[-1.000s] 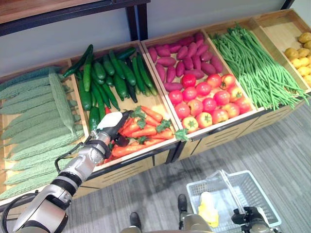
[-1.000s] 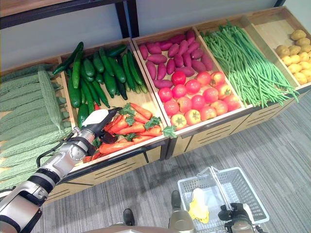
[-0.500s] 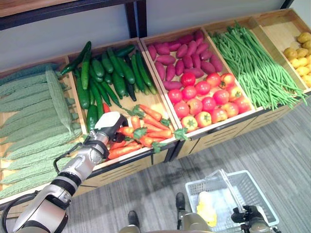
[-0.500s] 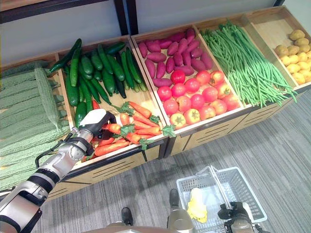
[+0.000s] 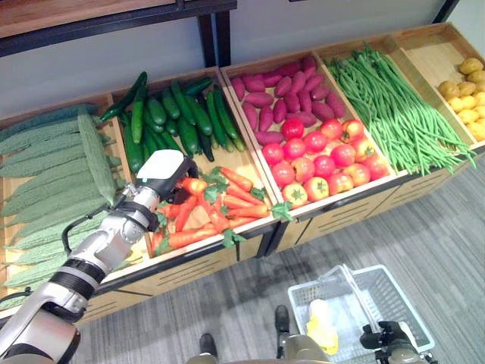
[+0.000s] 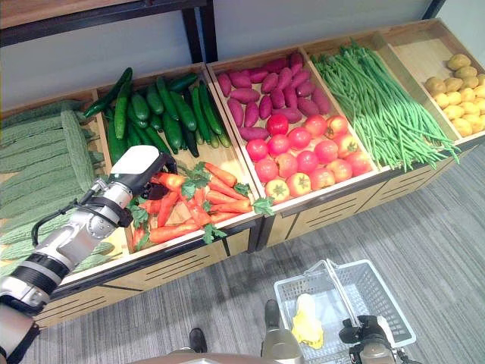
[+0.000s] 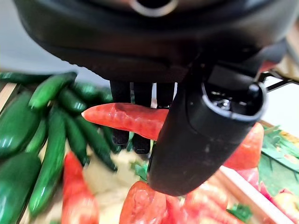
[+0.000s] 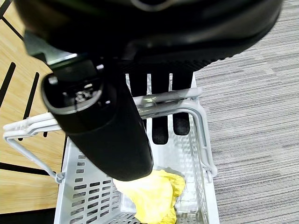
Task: Get the vegetables into the basket
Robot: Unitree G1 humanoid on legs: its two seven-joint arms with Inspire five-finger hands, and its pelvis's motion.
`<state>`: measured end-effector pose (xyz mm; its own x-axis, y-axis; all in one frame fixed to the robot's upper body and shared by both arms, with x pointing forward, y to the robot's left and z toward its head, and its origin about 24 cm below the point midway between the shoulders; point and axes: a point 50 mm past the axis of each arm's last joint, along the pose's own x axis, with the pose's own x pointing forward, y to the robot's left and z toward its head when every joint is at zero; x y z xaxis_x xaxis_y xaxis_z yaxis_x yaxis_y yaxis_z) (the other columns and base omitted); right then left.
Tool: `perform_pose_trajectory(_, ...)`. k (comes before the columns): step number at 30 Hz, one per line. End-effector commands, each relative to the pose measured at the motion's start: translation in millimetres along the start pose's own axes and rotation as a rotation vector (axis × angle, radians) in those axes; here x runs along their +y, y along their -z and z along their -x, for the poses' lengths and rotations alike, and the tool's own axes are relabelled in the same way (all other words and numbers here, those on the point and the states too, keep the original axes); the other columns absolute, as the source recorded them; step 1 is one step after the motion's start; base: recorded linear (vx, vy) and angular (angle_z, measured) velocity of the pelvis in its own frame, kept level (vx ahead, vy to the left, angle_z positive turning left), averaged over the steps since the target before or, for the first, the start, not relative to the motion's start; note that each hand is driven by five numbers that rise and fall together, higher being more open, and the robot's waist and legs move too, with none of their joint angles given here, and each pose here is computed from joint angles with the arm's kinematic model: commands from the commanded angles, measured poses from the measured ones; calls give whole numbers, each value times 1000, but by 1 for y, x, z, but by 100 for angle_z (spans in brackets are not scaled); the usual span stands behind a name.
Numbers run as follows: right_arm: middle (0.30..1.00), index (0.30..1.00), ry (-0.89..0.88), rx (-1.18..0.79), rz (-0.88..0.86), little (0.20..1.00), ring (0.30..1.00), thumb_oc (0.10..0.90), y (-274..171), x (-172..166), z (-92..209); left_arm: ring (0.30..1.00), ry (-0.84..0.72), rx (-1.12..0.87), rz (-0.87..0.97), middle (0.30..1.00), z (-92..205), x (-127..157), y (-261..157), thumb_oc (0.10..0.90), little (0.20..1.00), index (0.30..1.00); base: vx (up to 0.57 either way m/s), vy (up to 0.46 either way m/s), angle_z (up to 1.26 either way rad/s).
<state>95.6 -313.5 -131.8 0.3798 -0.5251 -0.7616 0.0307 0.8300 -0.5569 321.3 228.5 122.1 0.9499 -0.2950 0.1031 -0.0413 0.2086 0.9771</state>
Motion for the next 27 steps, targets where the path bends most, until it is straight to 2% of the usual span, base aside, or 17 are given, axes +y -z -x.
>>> perform_pose_trajectory(1, 300, 300, 69, -18, 26, 300, 300, 400, 1, -16, -2, 300, -301, -76, -26, 300, -24, 82, -9, 400, 300, 300, 0, 0, 0)
perform_pose_trajectory(13, 300, 300, 64, -3, 17, 300, 300, 400, 9, -18, 0, 300, -331, -77, -10, 300, -6, 94, -1, 400, 300, 300, 0, 0, 0)
perform_pose_trajectory(19, 300, 300, 59, 3, 15, 300, 300, 400, 12, -17, 0, 300, -407, -140, -7, 300, -5, 116, -13, 400, 300, 300, 0, 0, 0)
perform_pose_trajectory(27, 300, 300, 51, 14, 12, 300, 300, 400, 15, -16, 1, 300, -450, -233, 27, 300, -1, 129, -30, 400, 300, 300, 0, 0, 0)
